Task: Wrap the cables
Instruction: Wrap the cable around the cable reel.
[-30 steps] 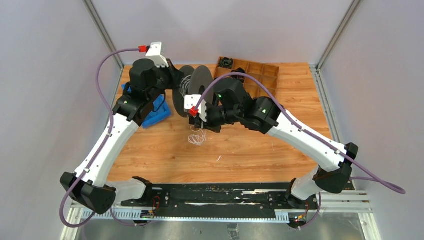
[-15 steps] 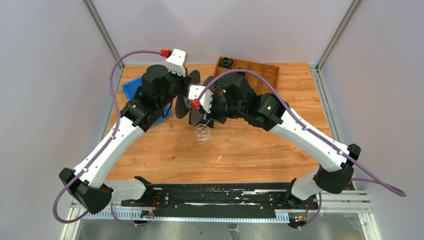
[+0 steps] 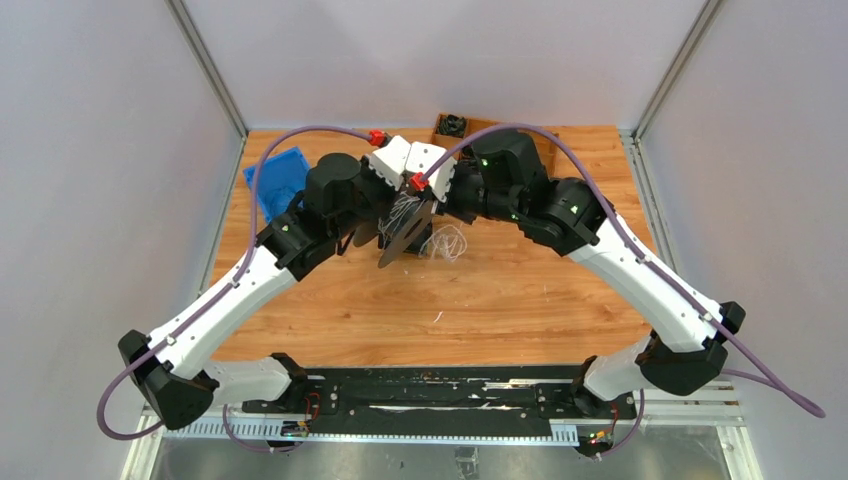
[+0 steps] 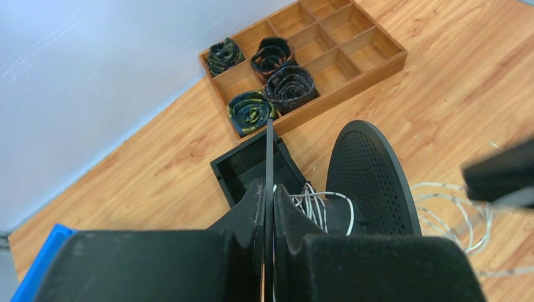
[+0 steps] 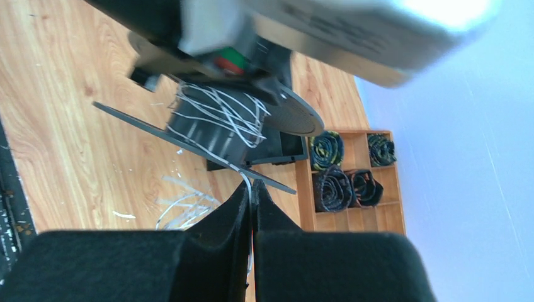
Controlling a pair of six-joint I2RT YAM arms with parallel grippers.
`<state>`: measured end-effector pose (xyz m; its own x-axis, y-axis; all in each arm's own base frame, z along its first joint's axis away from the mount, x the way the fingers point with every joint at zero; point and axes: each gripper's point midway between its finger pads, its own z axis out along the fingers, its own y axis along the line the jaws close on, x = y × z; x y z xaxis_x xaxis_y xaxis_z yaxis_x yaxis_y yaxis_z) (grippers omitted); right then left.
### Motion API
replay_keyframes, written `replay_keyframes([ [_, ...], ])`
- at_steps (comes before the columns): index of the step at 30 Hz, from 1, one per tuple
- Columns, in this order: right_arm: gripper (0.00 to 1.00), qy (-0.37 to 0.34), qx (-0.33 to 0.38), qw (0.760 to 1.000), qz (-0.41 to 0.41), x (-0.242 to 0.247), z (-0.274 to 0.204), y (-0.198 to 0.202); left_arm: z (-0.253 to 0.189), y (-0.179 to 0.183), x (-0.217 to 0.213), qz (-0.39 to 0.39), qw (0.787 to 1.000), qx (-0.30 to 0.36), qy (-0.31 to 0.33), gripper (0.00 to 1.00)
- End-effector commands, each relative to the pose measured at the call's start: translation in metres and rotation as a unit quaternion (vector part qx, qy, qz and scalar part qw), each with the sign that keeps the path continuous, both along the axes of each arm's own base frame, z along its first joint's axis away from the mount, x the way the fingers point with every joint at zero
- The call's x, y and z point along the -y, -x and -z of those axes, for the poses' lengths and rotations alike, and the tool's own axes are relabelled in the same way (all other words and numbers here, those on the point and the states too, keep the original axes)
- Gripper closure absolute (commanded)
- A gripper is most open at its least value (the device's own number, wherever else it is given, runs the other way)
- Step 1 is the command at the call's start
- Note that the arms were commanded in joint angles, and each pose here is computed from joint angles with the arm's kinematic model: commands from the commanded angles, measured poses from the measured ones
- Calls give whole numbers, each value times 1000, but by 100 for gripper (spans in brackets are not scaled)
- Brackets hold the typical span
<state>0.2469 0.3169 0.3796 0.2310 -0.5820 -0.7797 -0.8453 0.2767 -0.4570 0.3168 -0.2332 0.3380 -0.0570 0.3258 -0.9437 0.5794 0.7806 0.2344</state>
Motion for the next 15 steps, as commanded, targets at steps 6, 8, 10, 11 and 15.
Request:
replay_keyframes([
  [6, 99, -16, 55, 996, 61, 43, -25, -29, -22, 30, 20, 116, 992, 46, 6, 100],
  [8, 99, -18, 59, 996, 66, 49, -27, -33, -18, 35, 23, 134, 990, 45, 1, 100],
  [10, 99, -20, 63, 995, 70, 54, -29, -36, -15, 41, 26, 155, 987, 44, -4, 100],
  [11, 99, -18, 65, 995, 72, 56, -29, -38, -15, 44, 28, 166, 985, 43, -6, 100],
  [15, 99, -12, 72, 994, 79, 63, -28, -44, -12, 57, 35, 211, 977, 39, -9, 100],
])
